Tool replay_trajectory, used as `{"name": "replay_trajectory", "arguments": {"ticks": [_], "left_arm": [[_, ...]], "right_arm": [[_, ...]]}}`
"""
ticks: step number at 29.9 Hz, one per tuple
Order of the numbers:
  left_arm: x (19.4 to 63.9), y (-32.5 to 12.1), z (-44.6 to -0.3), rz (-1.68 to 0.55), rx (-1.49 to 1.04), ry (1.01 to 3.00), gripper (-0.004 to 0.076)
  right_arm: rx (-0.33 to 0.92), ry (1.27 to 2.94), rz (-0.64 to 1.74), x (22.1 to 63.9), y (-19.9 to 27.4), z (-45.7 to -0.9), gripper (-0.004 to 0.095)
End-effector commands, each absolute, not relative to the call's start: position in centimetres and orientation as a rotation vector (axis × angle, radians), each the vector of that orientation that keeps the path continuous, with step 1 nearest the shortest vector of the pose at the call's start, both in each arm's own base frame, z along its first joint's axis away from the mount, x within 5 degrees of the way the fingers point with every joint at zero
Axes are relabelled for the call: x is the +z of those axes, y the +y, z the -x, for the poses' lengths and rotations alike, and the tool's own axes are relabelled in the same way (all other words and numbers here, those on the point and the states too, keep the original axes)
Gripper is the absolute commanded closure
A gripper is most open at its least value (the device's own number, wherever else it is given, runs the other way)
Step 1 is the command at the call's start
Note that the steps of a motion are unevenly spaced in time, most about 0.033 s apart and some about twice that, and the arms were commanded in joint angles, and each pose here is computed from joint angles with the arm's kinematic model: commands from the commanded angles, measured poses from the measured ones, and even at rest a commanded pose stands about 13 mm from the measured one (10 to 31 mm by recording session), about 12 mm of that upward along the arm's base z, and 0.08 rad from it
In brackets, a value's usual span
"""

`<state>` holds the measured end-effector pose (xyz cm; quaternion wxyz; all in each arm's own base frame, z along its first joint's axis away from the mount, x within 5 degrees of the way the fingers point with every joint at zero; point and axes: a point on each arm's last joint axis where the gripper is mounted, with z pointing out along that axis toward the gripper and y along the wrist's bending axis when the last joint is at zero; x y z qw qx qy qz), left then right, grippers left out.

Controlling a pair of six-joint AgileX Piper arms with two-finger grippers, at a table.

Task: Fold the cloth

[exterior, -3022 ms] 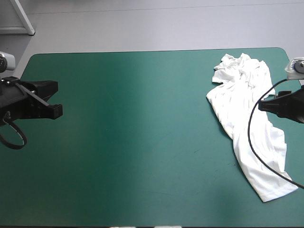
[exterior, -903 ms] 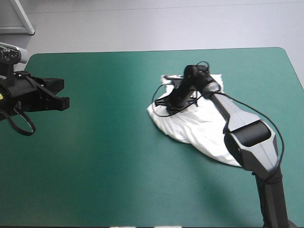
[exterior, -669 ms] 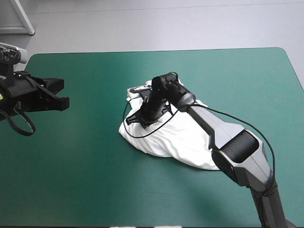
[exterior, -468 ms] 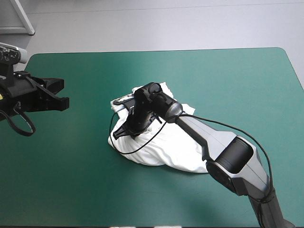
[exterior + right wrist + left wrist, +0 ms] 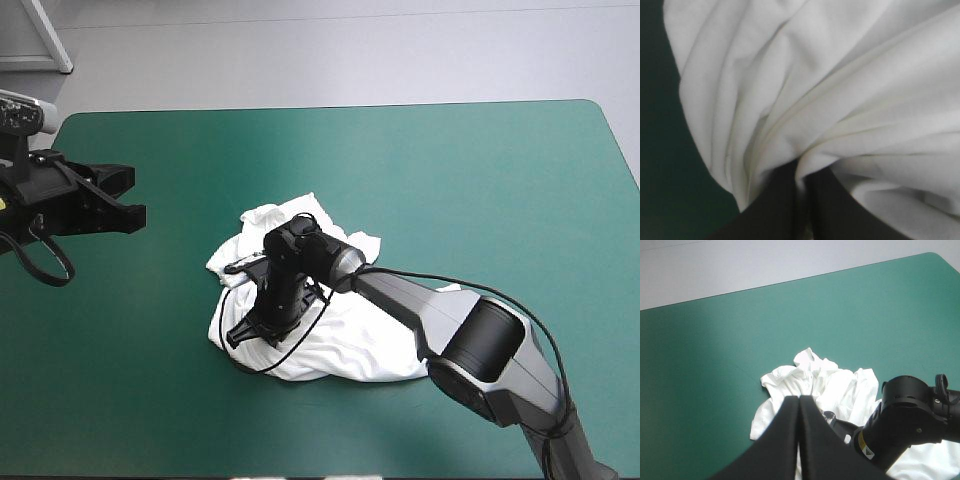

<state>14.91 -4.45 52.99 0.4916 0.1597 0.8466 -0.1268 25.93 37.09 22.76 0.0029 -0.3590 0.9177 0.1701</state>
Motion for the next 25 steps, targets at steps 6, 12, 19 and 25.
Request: {"name": "replay_trajectory", "arguments": {"ticks": [6,12,19,25], "left_arm": [[54.0,-4.5,-14.3,-0.377,-0.325,1.985,0.0733],[54.0,-4.6,-14.4,-0.377,-0.331,1.983,0.0733],[53.8,-4.6,-14.3,-0.383,-0.331,2.000,0.0733],[53.6,-4.6,-14.2,-0.391,-0.330,2.025,0.0733]], "right_arm": [[0.605,2.714,1.166,28.1,36.2,-25.5,0.0877],[0.627,2.621,1.132,31.1,35.9,-25.9,0.0395],[0.487,2.508,1.029,35.6,33.6,-25.8,0.0315],[0.388,2.376,0.874,41.6,28.4,-25.2,0.0411]]}}
